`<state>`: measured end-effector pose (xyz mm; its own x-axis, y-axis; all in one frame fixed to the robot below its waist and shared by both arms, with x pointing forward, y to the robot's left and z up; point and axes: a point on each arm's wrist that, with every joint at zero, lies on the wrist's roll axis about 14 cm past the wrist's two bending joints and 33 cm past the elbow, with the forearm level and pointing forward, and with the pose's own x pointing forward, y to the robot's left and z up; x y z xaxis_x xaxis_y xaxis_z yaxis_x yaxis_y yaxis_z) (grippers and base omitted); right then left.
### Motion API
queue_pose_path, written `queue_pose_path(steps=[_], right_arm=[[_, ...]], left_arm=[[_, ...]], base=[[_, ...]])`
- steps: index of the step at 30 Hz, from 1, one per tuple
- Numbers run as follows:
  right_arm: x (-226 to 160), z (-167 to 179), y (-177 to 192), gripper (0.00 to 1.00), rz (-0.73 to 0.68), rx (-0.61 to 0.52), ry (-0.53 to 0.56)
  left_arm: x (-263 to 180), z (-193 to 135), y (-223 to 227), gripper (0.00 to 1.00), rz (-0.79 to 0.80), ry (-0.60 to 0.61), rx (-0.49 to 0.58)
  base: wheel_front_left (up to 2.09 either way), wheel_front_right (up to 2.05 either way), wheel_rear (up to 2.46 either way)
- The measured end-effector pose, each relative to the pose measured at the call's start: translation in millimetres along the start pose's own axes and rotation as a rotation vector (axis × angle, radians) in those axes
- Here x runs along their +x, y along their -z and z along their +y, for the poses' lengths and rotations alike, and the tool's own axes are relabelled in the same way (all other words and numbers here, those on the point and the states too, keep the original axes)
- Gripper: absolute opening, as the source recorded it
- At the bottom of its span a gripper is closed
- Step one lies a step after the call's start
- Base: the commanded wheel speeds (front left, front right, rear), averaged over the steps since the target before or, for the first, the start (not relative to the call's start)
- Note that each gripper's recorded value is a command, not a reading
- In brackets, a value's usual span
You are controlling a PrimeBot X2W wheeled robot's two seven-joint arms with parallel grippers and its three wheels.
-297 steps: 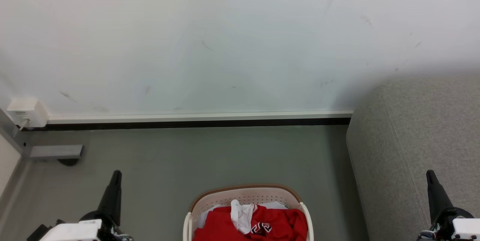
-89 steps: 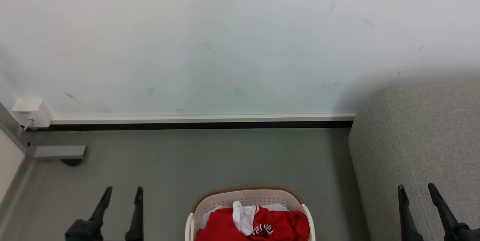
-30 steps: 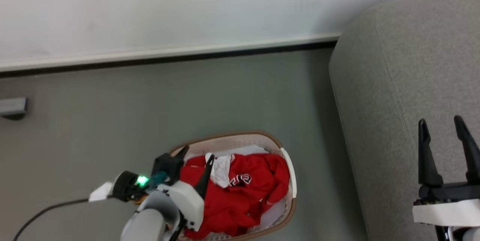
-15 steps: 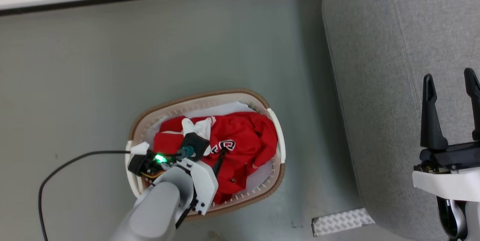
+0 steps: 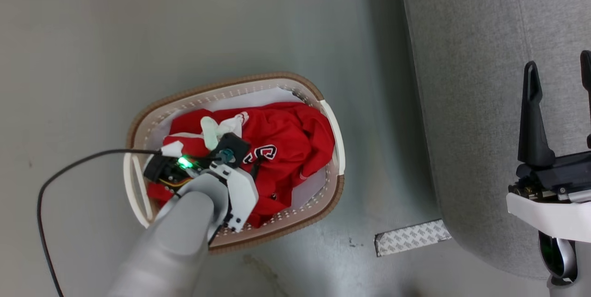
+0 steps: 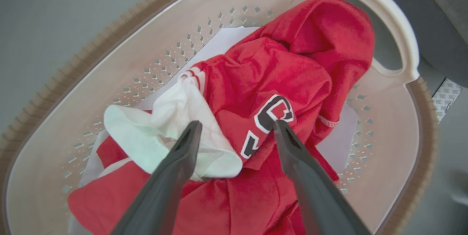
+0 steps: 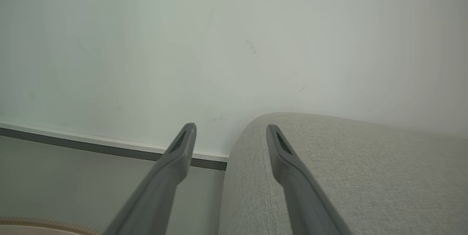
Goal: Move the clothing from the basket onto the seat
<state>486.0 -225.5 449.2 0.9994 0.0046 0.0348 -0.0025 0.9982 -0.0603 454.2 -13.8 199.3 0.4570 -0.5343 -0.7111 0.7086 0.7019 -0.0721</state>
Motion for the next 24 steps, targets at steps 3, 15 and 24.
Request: queue_pose_path(steps=[3, 15, 24], right_arm=[[2.0, 3.0, 6.5, 1.0, 0.011, 0.001, -0.008], [3.3, 2.7, 29.3, 1.0, 0.056, 0.003, -0.002], [2.8, 2.2, 35.9, 1.0, 0.071, 0.012, 0.008]], left_arm=[[7.3, 5.6, 9.6, 1.0, 0.028, 0.003, 0.019], [35.1, 15.8, 22.9, 1.0, 0.062, 0.035, 0.083], [46.6, 5.5, 18.8, 0.76, 0.049, 0.065, 0.112]], base=[[0.0, 0.0, 0.0], [0.0, 0.0, 0.0], [0.0, 0.0, 0.0]])
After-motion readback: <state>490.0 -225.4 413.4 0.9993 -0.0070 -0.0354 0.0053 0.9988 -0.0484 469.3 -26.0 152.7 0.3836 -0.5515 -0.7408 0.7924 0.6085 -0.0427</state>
